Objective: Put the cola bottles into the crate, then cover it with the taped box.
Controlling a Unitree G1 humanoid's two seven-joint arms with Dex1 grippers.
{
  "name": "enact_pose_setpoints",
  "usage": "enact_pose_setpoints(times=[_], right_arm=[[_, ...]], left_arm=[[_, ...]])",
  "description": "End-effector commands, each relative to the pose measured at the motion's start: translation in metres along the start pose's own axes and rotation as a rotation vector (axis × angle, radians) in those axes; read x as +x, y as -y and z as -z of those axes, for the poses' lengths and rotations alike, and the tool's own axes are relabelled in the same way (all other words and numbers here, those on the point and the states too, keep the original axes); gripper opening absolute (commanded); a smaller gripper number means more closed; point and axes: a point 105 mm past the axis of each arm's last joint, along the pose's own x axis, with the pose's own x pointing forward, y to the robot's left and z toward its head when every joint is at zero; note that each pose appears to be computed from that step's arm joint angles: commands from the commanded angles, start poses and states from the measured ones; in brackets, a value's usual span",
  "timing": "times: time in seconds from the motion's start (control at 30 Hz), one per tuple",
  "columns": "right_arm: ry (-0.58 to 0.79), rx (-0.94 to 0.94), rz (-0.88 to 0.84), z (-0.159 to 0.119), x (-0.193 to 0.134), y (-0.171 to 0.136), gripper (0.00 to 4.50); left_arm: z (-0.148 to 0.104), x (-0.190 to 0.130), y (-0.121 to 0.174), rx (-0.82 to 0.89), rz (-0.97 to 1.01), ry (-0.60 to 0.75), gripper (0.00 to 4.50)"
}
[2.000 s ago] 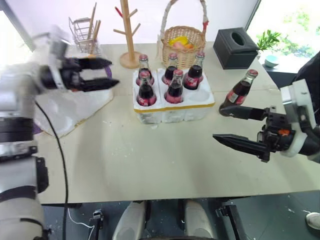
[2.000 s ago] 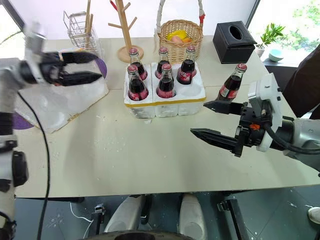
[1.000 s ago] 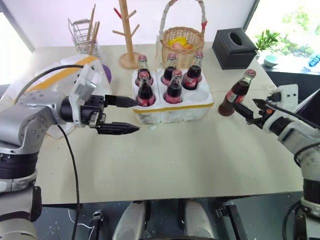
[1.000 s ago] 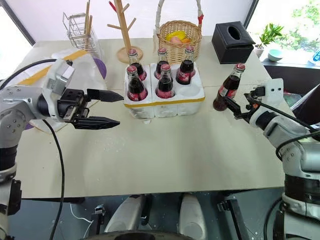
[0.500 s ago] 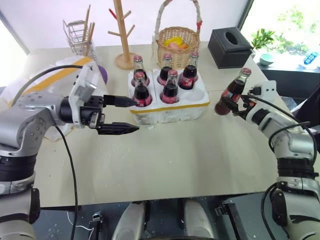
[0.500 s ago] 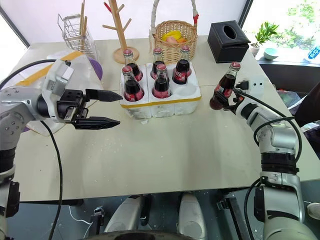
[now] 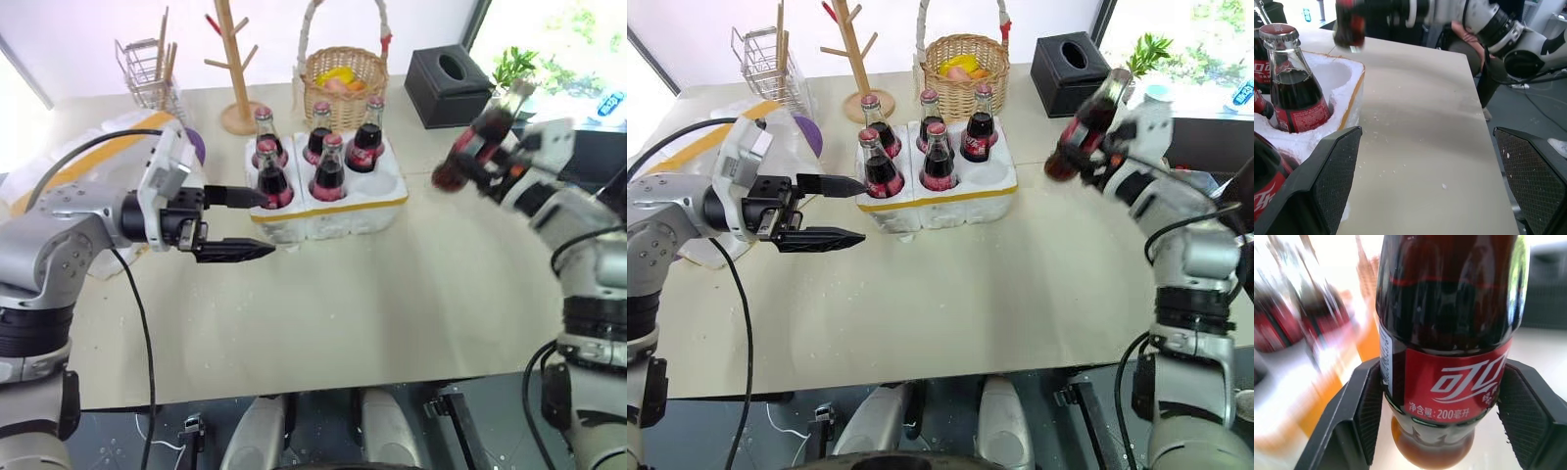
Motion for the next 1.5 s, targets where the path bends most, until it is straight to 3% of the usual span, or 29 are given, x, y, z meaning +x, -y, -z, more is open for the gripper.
enact_pose_setpoints(times=[0.03,0.2,0.73,0.8,0.87,1.07,1.27,1.4,1.5], right_arm=[[0.142,-0.021,-0.184,-0.05,0.004,-0.046,2.69],[0.077,-0.027,-0.265,-0.031,0.024,-0.077,2.69],[-0.242,-0.078,-0.259,0.068,0.029,-0.075,2.69],[-0.26,-0.08,-0.245,0.072,0.031,-0.072,3.74],[-0.259,-0.096,-0.237,0.07,0.032,-0.07,4.49],[-0.212,-0.156,-0.315,0.026,0.008,-0.064,4.49],[-0.216,-0.142,-0.475,-0.025,-0.038,-0.065,4.49],[-0.195,-0.168,-0.528,-0.042,-0.051,-0.071,4.49],[-0.176,-0.146,-0.601,-0.049,-0.057,-0.079,4.49]], left_arm=[[-0.013,-0.004,0.002,0.058,-0.012,0.031,4.5],[-0.014,-0.003,0.0,0.064,-0.02,0.033,4.5],[-0.015,-0.017,-0.004,0.067,-0.105,0.019,4.5],[-0.013,-0.022,-0.006,0.07,-0.132,0.007,4.5],[-0.014,-0.031,-0.007,0.074,-0.166,-0.01,4.5],[-0.029,-0.091,0.002,0.091,-0.344,-0.117,4.5],[-0.053,-0.181,0.03,0.081,-0.639,-0.26,4.5],[-0.045,-0.226,0.057,0.008,-0.748,-0.416,4.5],[-0.025,-0.262,0.063,-0.05,-0.83,-0.598,4.5]])
